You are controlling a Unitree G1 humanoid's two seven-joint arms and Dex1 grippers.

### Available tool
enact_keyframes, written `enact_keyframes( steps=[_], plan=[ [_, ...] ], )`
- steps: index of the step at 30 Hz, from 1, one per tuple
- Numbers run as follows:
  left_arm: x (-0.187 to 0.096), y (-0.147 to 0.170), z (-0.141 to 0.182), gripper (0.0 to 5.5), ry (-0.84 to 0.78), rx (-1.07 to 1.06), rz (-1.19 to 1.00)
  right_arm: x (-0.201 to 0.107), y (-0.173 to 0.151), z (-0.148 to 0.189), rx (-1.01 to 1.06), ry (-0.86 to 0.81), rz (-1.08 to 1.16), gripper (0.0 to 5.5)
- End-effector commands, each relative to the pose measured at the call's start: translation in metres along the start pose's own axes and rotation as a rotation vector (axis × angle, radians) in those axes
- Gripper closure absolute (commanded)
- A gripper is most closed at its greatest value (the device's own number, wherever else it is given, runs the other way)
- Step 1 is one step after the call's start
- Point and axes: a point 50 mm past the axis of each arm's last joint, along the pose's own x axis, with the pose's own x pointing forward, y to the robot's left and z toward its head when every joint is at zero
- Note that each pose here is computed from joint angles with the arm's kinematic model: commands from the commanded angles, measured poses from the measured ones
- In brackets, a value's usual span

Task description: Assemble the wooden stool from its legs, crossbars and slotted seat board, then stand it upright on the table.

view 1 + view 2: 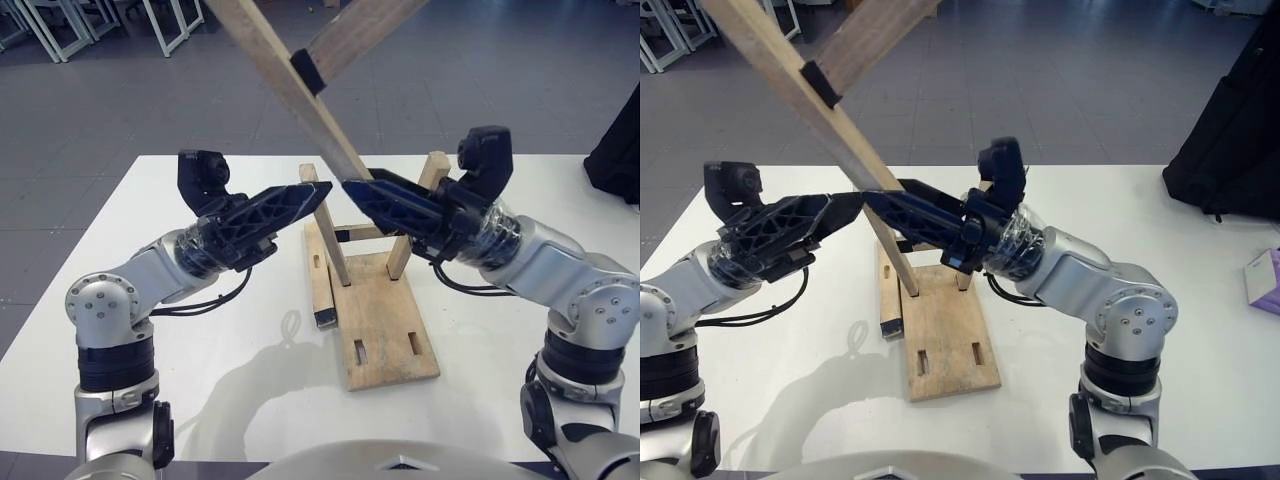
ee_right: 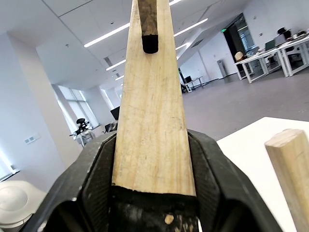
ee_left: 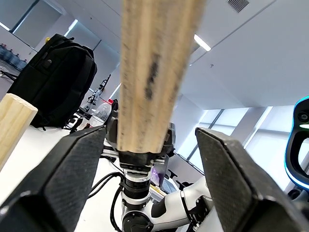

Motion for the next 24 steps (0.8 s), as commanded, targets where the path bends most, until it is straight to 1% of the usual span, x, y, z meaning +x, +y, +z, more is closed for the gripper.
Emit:
enact_keyframes(
  steps=[1, 7, 10, 12, 18, 19, 20, 21, 24],
  plan=[
    [0.007, -0.003, 0.005, 2.11, -0.003, 0.012, -0.019, 0.0, 0.002, -0.006, 0.022, 0.067, 0.036, 3.48],
    [0.009, -0.016, 0.012, 2.11, -0.006, -0.018, -0.104, -0.006, -0.007, -0.015, 0.033, 0.132, 0.009, 3.48],
    [0.007, -0.018, 0.012, 2.66, 0.018, -0.039, -0.129, -0.01, -0.008, -0.016, 0.017, 0.158, 0.001, 3.48],
    [0.006, -0.018, 0.011, 2.93, 0.039, -0.047, -0.128, -0.011, -0.01, -0.015, 0.005, 0.171, -0.003, 3.48],
    [0.003, -0.015, 0.004, 2.99, 0.102, -0.056, -0.091, -0.016, -0.016, -0.014, -0.019, 0.203, -0.04, 3.48],
    [0.003, -0.013, 0.004, 3.0, 0.092, -0.049, -0.081, -0.017, -0.015, -0.014, 0.003, 0.203, -0.028, 3.11],
    [0.003, -0.01, 0.006, 3.01, 0.074, -0.036, -0.063, -0.017, -0.014, -0.014, 0.008, 0.198, -0.03, 3.01],
    [0.002, -0.007, 0.008, 3.06, 0.055, -0.023, -0.045, -0.018, -0.014, -0.013, 0.012, 0.191, -0.031, 2.77],
    [0.0, 0.002, 0.016, 3.2, -0.012, 0.036, 0.03, -0.019, -0.014, -0.01, -0.006, 0.184, -0.049, 2.28]
  ],
)
